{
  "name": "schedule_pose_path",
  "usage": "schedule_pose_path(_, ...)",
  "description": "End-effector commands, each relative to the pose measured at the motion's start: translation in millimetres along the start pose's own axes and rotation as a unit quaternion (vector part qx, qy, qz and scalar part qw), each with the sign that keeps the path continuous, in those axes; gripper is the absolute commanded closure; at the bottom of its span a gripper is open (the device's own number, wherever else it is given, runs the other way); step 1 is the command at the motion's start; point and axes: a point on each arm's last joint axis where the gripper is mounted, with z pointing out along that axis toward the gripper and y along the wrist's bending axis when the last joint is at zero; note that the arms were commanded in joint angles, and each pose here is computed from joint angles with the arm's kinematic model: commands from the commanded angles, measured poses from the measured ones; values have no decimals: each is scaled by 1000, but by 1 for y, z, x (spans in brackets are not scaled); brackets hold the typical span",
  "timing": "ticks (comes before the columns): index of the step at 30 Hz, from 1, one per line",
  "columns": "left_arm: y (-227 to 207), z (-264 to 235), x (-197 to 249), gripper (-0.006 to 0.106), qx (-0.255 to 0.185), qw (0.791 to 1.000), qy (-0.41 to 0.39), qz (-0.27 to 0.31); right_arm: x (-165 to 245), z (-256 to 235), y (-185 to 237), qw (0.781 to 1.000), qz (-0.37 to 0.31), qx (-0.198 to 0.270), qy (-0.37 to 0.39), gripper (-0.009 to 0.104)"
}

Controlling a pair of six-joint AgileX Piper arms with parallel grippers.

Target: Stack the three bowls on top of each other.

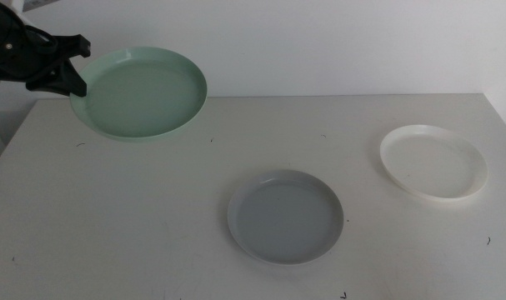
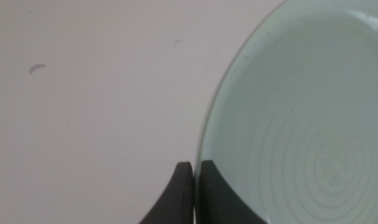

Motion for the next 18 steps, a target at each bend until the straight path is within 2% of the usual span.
schedule_pose_path(1, -20, -38, 8, 100, 26, 997, -65, -11, -10, -3, -2, 999, -8, 12, -52, 45)
schedule_pose_path(8, -44, -43, 52, 100, 37, 998, -49, -6, -10, -3, -2, 999, -8, 12, -52, 45)
schedule_pose_path(18, -106, -4, 75, 100, 78, 996, -27, 21, -10, -3, -2, 999, -8, 12, -52, 45)
